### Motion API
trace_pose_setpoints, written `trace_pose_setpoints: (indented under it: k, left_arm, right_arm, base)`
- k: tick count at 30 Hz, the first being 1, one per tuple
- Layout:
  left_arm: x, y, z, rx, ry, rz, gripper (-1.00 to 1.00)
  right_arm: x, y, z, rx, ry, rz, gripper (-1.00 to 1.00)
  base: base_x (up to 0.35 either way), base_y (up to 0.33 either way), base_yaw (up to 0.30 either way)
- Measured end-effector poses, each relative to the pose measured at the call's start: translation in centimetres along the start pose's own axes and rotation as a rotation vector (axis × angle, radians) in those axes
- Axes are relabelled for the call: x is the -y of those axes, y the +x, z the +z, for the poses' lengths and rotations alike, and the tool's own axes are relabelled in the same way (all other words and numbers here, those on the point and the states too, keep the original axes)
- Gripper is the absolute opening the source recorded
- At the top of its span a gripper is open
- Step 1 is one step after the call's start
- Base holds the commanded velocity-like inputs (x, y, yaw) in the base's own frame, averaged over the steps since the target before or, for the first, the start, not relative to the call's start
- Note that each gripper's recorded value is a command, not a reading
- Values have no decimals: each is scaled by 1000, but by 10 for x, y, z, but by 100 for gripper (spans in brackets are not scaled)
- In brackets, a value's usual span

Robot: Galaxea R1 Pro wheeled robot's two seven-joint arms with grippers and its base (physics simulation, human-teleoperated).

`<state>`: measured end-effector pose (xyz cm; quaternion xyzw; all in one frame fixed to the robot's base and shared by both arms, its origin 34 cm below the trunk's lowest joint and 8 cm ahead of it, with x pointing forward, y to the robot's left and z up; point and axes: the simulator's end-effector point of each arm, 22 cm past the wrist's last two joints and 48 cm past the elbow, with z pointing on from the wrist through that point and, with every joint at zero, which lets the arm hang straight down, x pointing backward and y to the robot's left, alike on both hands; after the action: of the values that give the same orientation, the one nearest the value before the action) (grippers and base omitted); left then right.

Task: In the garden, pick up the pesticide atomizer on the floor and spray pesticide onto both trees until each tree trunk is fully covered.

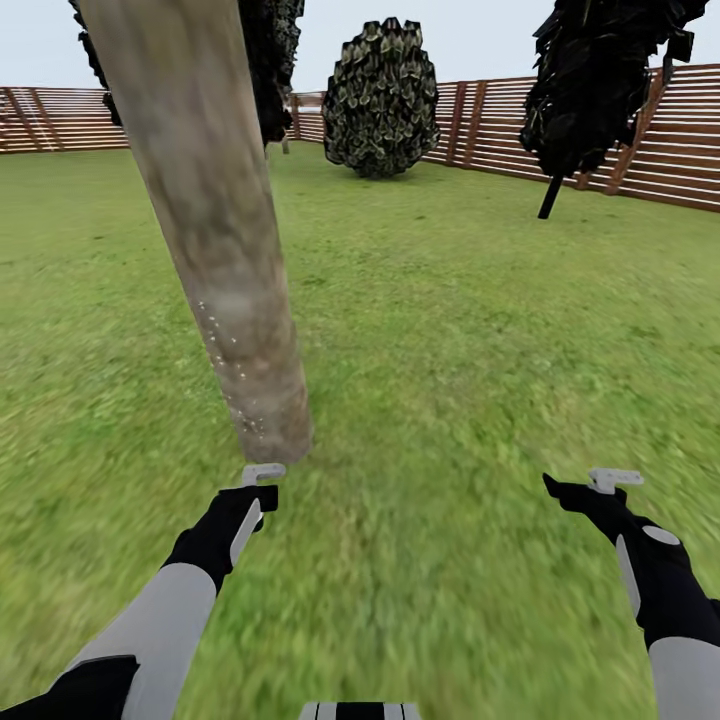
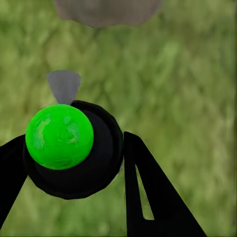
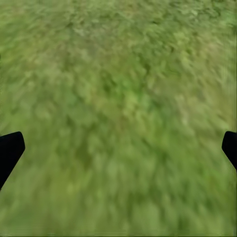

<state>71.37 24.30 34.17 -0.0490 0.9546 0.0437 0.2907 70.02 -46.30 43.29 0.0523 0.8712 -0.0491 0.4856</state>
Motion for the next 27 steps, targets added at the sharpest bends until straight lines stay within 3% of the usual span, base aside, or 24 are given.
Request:
trace_pose_setpoints:
  k: [20,27]
  left_arm:
    - [2,4,1,-9,2,1,-100]
    - [3,5,1,-11,5,-3,-100]
  right_arm:
    - [-1,0,0,0,-1,2,100]
    - [-1,0,0,1,-2,1,100]
  base:
    - [79,-284,268]
    - [65,-317,124]
